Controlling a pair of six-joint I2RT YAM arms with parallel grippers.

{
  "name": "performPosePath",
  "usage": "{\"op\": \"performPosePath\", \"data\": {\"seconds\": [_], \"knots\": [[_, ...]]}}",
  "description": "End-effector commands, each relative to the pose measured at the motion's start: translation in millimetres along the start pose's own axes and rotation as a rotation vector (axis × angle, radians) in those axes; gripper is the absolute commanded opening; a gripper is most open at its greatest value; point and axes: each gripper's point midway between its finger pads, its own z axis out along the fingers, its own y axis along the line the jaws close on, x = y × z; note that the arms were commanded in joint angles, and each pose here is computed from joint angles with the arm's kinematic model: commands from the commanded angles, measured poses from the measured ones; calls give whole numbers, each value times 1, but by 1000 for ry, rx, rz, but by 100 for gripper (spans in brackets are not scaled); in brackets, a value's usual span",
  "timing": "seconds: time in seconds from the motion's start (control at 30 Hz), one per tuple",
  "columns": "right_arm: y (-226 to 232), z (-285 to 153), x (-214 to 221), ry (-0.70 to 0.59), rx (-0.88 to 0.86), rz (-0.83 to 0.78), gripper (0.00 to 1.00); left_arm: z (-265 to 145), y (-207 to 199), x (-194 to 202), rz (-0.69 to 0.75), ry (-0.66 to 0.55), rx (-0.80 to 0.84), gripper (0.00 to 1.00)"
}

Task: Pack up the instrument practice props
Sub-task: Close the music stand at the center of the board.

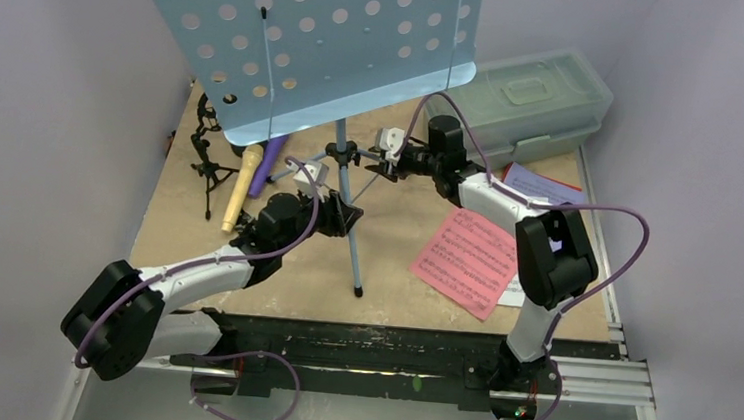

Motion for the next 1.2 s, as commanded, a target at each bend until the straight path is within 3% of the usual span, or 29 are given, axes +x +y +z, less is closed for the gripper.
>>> {"op": "performPosePath", "data": {"seconds": [0.0,0.13,0.27,0.73,1.17], "knots": [[-9,5,-16,-57,-14,-54,36,8,-12,-39,-6,-116,2,47],[-6,4,-24,-83,-35,-51,0,7,-14,-45,8,-117,-2,31],[-5,-8,-44,-139,-29,-4,0,6,-19,-54,41,-119,10,0],[14,-48,-114,-357,7,228,0,0,-46,-105,89,-218,67,0],[19,-63,-135,-430,17,243,0,13,-62,-122,117,-249,125,0]]}}
